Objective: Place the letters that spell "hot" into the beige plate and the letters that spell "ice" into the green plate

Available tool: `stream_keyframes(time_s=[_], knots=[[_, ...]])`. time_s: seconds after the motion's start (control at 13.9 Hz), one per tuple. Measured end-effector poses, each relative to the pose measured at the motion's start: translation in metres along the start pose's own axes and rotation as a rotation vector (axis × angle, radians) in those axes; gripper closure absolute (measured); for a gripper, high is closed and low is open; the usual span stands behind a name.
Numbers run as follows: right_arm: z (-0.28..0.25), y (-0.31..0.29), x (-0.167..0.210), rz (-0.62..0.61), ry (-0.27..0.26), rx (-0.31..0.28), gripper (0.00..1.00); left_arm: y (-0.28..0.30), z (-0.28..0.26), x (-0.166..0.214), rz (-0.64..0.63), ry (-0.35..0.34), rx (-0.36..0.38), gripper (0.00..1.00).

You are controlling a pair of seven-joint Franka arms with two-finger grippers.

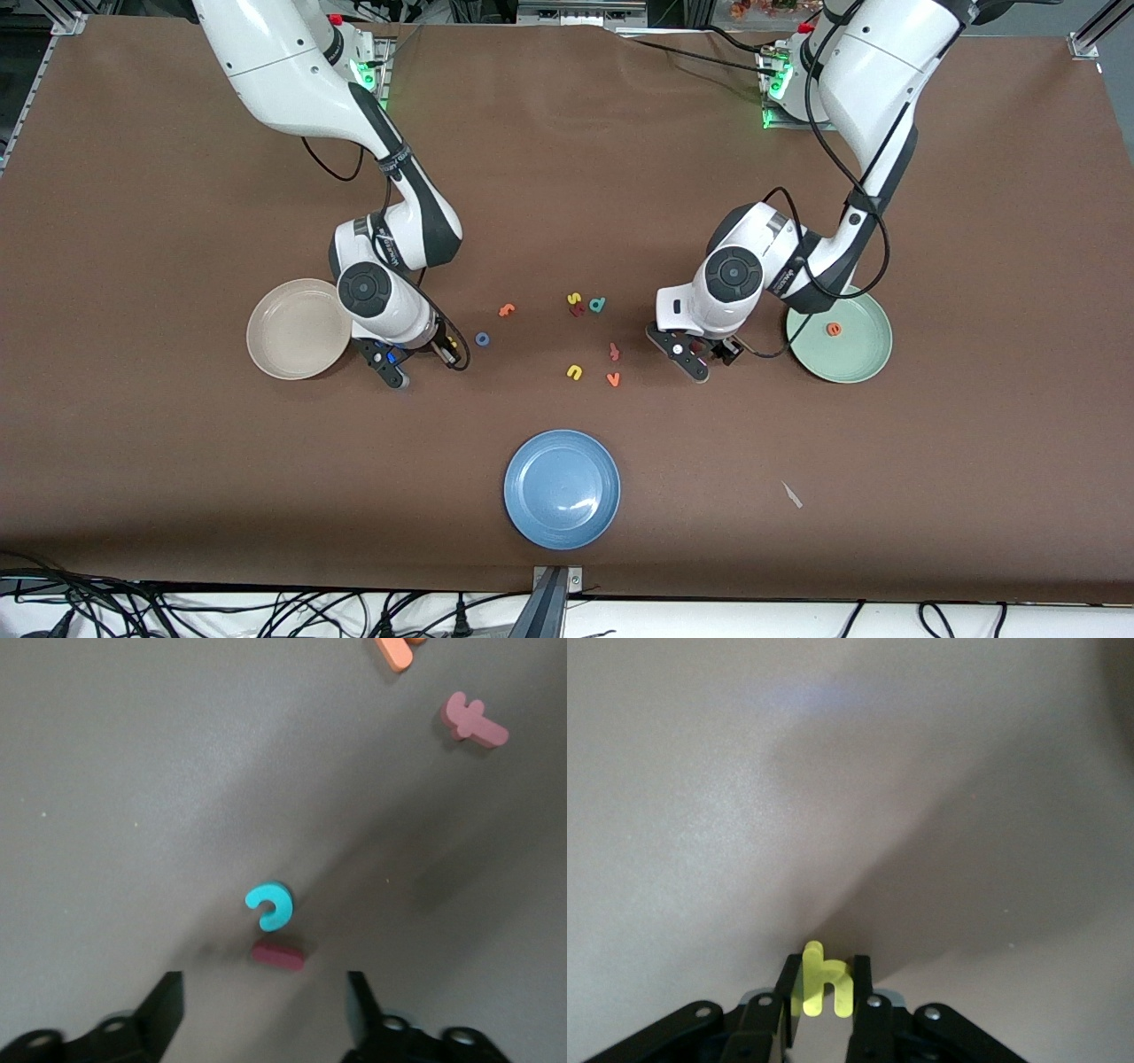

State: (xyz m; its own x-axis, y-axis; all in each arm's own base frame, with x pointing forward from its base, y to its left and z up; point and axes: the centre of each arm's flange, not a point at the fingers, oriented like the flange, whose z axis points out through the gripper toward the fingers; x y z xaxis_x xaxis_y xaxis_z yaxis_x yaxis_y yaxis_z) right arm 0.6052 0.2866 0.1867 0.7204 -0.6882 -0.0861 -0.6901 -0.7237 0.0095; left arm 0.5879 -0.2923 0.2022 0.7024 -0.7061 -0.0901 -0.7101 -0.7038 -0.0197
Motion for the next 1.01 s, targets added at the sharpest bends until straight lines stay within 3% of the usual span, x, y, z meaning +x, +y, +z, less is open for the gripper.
stream_keyframes(time_s=[0.07, 0.14, 0.22, 0.72, 1.01], knots=[[-0.004, 0.001, 0.002, -0.047, -0.010, -0.021, 0.74, 0.000, 0.004, 0.001, 0.011, 0.001, 0.009, 0.31], [-0.008, 0.005, 0.007, -0.093, -0.021, -0.047, 0.74, 0.000, 0.008, 0.001, 0.020, 0.000, 0.015, 0.31], [-0.013, 0.010, 0.015, -0.139, -0.027, -0.068, 0.74, 0.001, 0.011, 0.001, 0.023, -0.001, 0.016, 0.39], [-0.050, 0.097, 0.087, -0.405, -0.032, -0.133, 0.74, 0.010, 0.017, 0.003, 0.037, -0.006, 0.011, 0.39], [-0.049, 0.171, 0.128, -0.566, -0.018, -0.136, 0.74, 0.012, 0.024, 0.004, 0.045, -0.001, 0.010, 0.39]])
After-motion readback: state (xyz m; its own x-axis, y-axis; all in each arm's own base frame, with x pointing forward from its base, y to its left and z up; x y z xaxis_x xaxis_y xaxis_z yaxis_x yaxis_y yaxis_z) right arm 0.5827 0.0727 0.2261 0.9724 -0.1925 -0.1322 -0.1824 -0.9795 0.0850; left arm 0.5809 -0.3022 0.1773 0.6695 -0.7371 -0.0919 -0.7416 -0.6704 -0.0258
